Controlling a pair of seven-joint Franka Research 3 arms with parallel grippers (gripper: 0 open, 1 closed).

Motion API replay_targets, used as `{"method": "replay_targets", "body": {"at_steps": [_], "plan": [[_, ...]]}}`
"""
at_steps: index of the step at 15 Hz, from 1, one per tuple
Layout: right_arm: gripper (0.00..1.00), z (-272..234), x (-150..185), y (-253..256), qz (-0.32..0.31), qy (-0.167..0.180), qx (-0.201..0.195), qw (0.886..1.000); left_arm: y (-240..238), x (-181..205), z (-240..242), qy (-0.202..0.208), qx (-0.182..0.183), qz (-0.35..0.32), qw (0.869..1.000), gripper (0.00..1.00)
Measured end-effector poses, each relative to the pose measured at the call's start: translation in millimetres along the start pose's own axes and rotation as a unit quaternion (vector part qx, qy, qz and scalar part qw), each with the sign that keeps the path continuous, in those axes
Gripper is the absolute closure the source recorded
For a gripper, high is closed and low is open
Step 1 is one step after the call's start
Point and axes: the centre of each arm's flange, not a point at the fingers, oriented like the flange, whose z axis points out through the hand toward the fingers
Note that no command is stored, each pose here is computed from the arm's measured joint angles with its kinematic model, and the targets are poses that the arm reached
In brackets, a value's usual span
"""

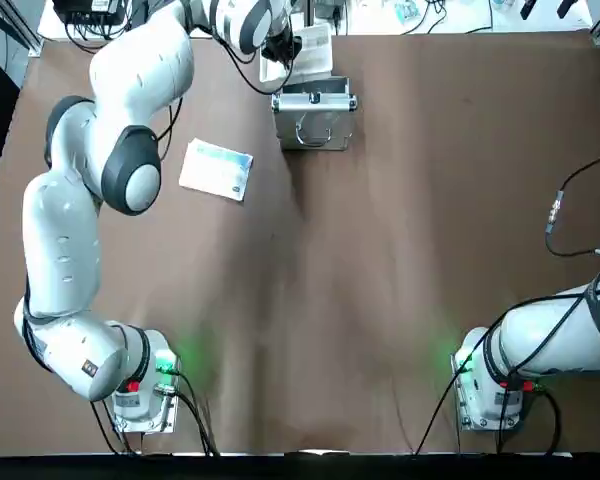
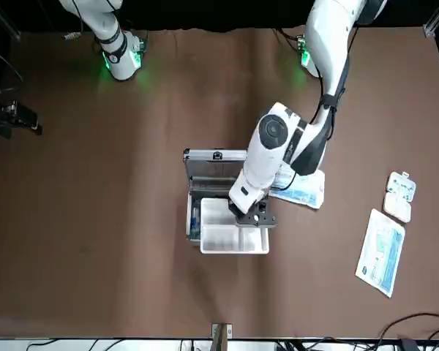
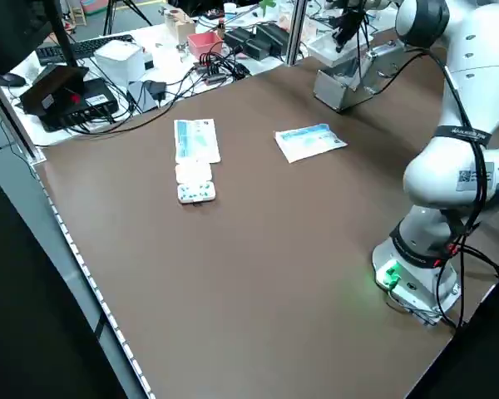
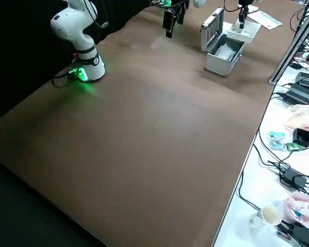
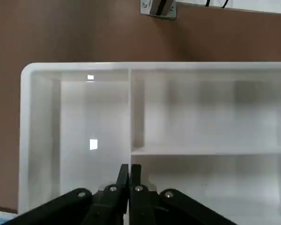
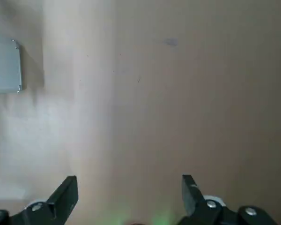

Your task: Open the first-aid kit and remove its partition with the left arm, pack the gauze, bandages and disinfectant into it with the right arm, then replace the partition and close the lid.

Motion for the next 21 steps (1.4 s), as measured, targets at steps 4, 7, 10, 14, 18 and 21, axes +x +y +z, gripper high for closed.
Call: {"method": "replay_targets", "body": {"at_steps": [4, 7, 10, 14, 18, 21], "plan": [[0.02, 2, 0, 1, -0.004, -0.002, 0.0, 1.0, 12, -8, -1, 0.0, -0.001, 0.01, 1.0, 0.97], [0.02, 5, 1, 1, -0.007, -0.004, 0.0, 1.0, 20, -15, 0, -0.001, -0.001, 0.016, 1.0, 0.97], [0.02, 5, 2, 2, -0.006, 0.0, 0.0, 1.0, 26, -23, 6, -0.007, 0.001, 0.022, 1.0, 0.97], [0.02, -1, 8, 6, -0.003, 0.031, -0.003, 1.0, 26, -28, 22, -0.016, 0.006, 0.024, 1.0, 0.97], [0.02, -1, 8, 10, 0.001, 0.031, 0.001, 1.0, 31, -36, 36, -0.02, 0.009, 0.019, 1.0, 0.97], [0.02, 1, 7, 13, 0.003, 0.03, 0.001, 1.0, 37, -40, 45, -0.014, 0.008, 0.014, 1.0, 0.97]]}}
